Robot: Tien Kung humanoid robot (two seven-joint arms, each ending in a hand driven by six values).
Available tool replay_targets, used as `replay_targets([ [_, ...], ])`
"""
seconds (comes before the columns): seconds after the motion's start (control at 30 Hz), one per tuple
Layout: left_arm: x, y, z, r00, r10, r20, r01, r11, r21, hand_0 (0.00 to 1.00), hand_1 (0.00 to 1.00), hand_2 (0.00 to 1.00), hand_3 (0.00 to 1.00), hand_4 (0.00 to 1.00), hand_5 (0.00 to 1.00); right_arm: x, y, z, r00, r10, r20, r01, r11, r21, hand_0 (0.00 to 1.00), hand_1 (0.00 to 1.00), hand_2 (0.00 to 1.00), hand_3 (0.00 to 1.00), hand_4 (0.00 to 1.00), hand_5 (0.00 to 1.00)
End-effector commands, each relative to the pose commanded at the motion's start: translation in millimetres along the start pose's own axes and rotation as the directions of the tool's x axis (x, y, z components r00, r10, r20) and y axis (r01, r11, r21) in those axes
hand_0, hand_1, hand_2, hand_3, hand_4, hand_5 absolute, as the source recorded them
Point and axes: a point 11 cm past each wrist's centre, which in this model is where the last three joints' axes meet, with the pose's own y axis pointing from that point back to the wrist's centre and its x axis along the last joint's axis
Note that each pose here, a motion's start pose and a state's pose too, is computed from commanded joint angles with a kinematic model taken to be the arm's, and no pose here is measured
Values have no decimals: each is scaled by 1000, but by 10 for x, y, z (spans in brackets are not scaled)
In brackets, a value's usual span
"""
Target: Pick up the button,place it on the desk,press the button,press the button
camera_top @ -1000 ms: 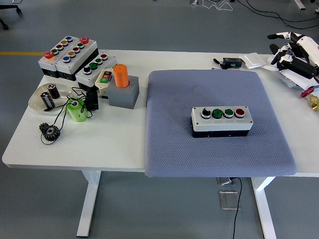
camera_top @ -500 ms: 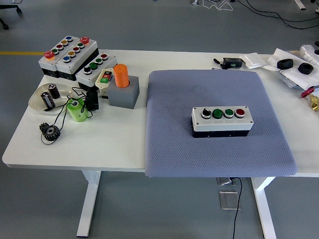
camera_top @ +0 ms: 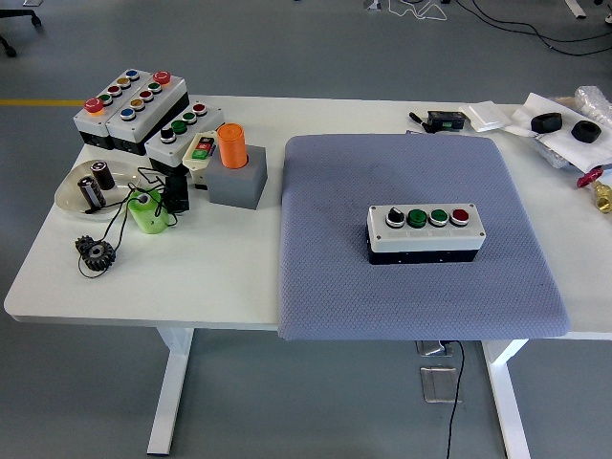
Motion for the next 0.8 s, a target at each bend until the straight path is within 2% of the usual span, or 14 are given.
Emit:
replay_targets([
  [0.03,-4,1,-6,1000,-1,1,1,1000,1,644,701,709,513,316,998,3,1,3,1000,1,3,-1,1000,-2,853,793,844,816,612,753],
  [0.5,-25,5,-48,1000,-5,14,5,1000,8,645,702,710,525,316,998,73,22,49,997,46,61,-45,999,-26,825,767,812,790,594,719],
  [0.6,-23,5,-53,1000,-5,14,5,1000,8,645,702,710,525,316,998,102,24,75,994,82,68,-78,996,-54,825,767,812,790,594,719],
  [0.63,-22,5,-54,1000,-5,15,5,1000,8,645,701,711,528,316,998,113,27,83,993,90,71,-86,994,-61,770,732,768,765,586,720],
  [0.8,-25,5,-65,1000,-5,14,5,1000,10,645,701,711,528,316,998,132,31,83,992,101,80,-97,993,-61,770,732,768,765,586,720],
])
